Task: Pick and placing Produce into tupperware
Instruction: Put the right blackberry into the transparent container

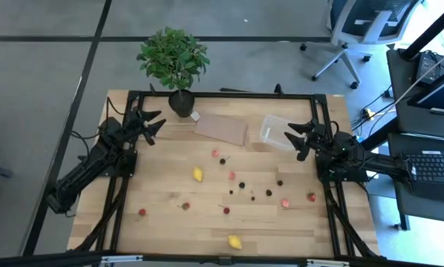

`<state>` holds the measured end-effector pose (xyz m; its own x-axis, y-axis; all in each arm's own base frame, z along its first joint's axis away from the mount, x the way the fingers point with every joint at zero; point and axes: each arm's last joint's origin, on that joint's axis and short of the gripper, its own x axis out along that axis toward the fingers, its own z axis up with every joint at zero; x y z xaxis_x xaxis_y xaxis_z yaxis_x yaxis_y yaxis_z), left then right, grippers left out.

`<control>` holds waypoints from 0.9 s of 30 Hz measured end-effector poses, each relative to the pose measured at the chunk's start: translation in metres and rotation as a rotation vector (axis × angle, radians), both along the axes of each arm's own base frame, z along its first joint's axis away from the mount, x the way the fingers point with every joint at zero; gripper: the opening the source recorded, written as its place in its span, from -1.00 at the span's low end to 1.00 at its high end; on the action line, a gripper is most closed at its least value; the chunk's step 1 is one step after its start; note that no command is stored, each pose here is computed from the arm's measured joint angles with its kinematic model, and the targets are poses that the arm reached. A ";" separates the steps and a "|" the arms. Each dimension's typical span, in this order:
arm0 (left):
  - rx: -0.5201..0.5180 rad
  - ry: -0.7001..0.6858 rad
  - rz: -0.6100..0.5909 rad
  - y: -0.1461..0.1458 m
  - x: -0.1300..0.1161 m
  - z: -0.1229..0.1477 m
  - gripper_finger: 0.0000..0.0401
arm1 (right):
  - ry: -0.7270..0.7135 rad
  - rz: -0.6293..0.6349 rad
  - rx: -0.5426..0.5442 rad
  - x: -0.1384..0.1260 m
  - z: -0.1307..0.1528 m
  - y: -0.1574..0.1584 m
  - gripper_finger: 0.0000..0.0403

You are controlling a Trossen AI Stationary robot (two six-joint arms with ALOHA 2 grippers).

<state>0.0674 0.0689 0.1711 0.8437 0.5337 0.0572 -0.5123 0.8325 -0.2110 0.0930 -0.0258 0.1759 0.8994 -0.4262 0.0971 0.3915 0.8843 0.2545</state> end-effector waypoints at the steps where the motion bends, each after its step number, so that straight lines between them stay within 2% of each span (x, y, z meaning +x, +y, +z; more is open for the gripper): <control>1: 0.000 0.000 0.000 0.000 0.000 0.000 0.15 | 0.001 0.000 -0.002 0.000 0.000 0.000 0.18; 11: 0.000 0.000 0.000 0.000 0.000 0.000 0.15 | -0.023 0.009 0.081 0.000 -0.001 0.000 0.18; 22: 0.001 0.000 0.000 0.000 0.000 0.000 0.15 | -0.125 0.039 0.299 0.000 -0.001 0.000 0.18; 27: 0.001 0.000 0.000 0.000 0.000 0.000 0.15 | -0.135 0.040 0.301 0.000 -0.001 0.000 0.18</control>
<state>0.0674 0.0689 0.1712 0.8438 0.5335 0.0576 -0.5121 0.8327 -0.2106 0.0932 -0.0256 0.1753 0.9036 -0.4185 0.0912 0.3032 0.7755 0.5538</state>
